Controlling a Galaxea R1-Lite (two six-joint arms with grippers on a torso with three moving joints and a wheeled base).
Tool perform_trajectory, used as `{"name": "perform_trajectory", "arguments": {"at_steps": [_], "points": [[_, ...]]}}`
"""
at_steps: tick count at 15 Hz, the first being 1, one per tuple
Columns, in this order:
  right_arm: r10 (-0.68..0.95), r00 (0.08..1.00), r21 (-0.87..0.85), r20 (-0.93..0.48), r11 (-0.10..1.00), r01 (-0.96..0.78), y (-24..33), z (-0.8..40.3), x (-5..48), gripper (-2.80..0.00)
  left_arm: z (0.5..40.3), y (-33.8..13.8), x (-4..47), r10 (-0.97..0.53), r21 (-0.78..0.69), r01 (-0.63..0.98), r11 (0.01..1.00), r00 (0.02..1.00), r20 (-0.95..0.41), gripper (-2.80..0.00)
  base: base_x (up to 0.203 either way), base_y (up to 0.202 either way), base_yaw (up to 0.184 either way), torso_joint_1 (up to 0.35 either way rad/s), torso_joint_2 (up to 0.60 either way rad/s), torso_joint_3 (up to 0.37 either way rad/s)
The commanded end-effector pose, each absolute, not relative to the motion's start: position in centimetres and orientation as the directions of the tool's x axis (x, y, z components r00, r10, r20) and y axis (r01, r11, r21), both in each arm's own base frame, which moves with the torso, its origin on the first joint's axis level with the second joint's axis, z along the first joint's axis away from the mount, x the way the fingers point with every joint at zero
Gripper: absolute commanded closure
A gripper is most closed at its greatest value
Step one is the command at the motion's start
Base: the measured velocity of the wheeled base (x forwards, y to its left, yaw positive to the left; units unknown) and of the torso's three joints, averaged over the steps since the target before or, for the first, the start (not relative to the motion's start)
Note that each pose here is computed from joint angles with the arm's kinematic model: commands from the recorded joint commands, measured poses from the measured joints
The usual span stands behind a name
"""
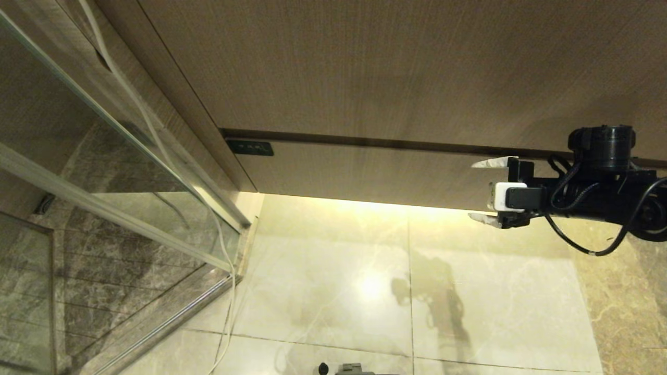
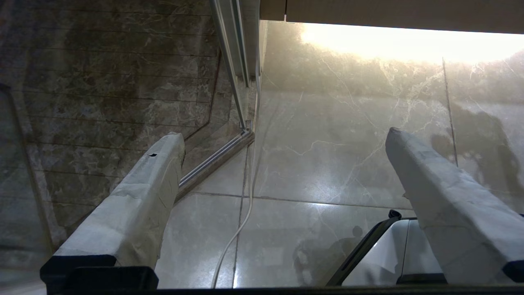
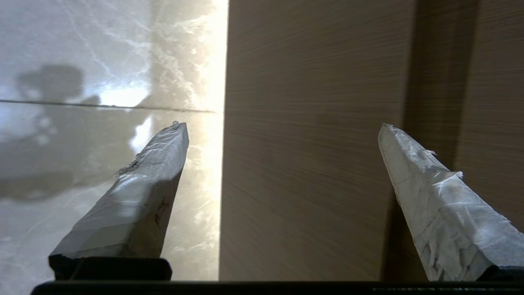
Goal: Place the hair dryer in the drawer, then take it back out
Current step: Pull open the drawer
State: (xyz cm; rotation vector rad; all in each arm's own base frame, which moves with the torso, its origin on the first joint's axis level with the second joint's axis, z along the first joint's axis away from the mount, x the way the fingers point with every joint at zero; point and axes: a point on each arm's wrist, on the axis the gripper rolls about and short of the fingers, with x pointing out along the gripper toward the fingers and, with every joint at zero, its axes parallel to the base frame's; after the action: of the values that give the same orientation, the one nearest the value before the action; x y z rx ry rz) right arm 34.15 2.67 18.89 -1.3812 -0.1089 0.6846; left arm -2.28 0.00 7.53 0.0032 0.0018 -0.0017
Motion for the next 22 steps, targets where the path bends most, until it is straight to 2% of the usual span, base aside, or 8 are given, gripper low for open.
{"name": "perform_trajectory", "arguments": {"at_steps": [1, 4, 8, 22], "points": [[0.505, 0.801, -0.924, -0.321, 0.019, -0.382, 2.7, 19.1, 34.5, -2.80, 7.5, 0.0, -2.3, -0.002, 0.003, 0.002, 1.000, 1.000, -0.005, -2.80, 0.000, 0.000, 0.000, 0.000, 0.00, 0.000], [0.499, 0.779, -0.909, -0.379, -0.043, -0.414, 2.7, 20.1, 34.9, -2.80, 7.5, 0.0, -2.3, -0.002, 0.003, 0.002, 1.000, 1.000, -0.002, -2.80, 0.000, 0.000, 0.000, 0.000, 0.00, 0.000], [0.420, 0.827, -0.920, -0.375, -0.056, -0.388, 2.6, 21.9, 35.1, -2.80, 7.5, 0.0, -2.3, -0.002, 0.003, 0.002, 1.000, 1.000, -0.003, -2.80, 0.000, 0.000, 0.000, 0.000, 0.00, 0.000], [0.358, 0.819, -0.890, -0.449, -0.100, -0.445, 2.5, 21.6, 33.4, -2.80, 7.5, 0.0, -2.3, -0.002, 0.003, 0.002, 1.000, 1.000, -0.002, -2.80, 0.000, 0.000, 0.000, 0.000, 0.00, 0.000]]}}
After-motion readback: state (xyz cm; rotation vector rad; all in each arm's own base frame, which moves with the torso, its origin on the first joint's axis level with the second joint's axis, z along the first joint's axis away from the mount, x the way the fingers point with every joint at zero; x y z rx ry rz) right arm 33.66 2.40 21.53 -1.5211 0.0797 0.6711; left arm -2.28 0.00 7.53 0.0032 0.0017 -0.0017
